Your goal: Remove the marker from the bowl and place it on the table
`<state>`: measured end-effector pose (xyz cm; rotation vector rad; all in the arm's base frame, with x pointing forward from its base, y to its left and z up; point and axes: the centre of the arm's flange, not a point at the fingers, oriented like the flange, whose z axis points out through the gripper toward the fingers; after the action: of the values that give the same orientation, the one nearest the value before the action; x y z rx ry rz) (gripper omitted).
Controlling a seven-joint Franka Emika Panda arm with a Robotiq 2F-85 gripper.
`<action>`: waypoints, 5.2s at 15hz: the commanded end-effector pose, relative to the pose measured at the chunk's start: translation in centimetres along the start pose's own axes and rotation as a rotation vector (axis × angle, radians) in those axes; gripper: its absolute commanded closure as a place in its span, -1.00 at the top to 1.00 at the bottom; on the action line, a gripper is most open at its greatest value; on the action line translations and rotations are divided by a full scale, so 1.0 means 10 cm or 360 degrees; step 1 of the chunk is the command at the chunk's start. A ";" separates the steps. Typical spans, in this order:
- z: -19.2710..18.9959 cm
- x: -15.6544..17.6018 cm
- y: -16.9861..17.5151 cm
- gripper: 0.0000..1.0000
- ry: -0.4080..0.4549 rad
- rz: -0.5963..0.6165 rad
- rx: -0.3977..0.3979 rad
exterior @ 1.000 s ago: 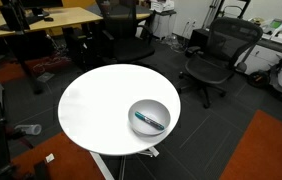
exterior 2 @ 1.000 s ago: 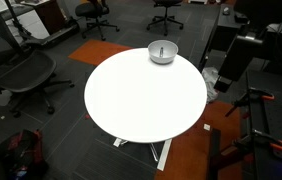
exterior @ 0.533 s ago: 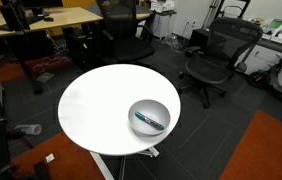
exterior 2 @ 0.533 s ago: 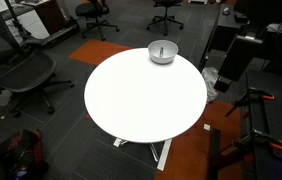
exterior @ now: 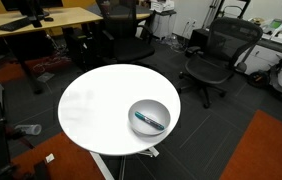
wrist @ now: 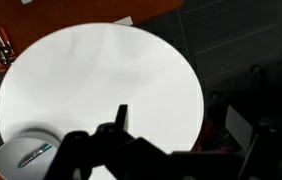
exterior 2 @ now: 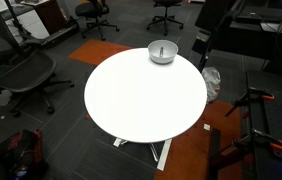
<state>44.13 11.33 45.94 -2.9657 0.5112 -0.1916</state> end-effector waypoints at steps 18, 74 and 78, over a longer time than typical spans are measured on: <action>-0.63 1.57 1.84 1.00 0.0602 0.1179 0.0098; 2.94 2.81 3.31 -0.14 0.0074 0.1619 -0.0308; 2.97 2.84 3.31 -0.76 0.0063 0.1621 -0.0304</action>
<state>63.35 -25.77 14.87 -2.4550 1.9888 -0.1213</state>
